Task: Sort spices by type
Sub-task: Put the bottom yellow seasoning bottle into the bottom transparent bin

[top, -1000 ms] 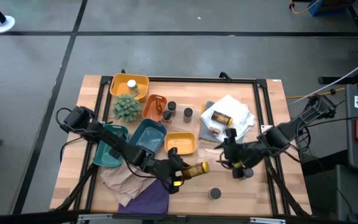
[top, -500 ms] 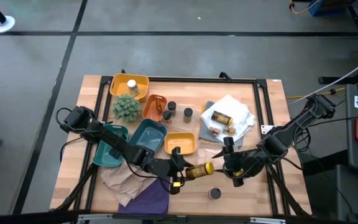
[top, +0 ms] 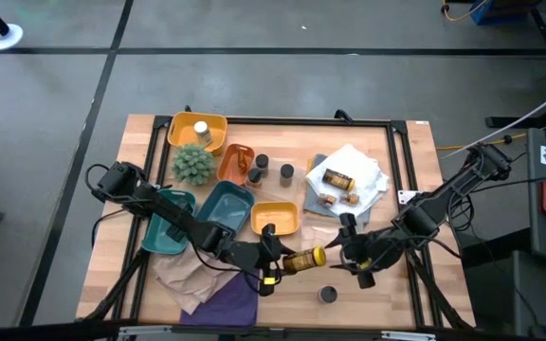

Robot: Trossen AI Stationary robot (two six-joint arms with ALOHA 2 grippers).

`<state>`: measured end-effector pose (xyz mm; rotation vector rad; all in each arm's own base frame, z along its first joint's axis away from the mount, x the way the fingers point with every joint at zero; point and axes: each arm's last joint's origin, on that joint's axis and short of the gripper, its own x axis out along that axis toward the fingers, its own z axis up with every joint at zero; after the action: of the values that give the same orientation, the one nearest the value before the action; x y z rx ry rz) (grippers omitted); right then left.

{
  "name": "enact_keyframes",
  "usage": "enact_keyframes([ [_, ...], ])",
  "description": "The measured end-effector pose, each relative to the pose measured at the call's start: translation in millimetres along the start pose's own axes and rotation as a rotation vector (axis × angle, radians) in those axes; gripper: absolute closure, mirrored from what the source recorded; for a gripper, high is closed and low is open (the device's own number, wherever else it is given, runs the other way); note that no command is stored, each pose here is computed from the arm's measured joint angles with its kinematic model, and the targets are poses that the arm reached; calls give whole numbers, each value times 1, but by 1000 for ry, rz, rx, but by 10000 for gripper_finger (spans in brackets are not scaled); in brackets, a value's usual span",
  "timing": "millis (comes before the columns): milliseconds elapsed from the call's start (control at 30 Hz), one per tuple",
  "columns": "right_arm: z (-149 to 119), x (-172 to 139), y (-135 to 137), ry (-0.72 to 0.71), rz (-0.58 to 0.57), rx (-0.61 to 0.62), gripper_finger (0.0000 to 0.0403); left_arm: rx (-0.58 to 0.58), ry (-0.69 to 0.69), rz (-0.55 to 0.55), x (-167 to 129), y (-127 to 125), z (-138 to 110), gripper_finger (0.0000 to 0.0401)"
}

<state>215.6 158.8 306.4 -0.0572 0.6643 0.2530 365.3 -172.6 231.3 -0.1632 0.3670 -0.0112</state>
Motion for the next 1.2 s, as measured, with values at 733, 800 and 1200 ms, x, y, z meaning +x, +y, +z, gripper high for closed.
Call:
enact_keyframes([
  [733, 9, 11, -15, -33, -12, 80, 173, -5, 20, 13, 0, 1, -3, 196],
  [800, 8, 11, -15, -29, -22, 79, 173, -4, 21, 11, 0, 1, -3, 196],
  [1200, 7, 11, -16, -23, -31, 76, 173, 3, 20, 5, 0, 1, -2, 196],
])
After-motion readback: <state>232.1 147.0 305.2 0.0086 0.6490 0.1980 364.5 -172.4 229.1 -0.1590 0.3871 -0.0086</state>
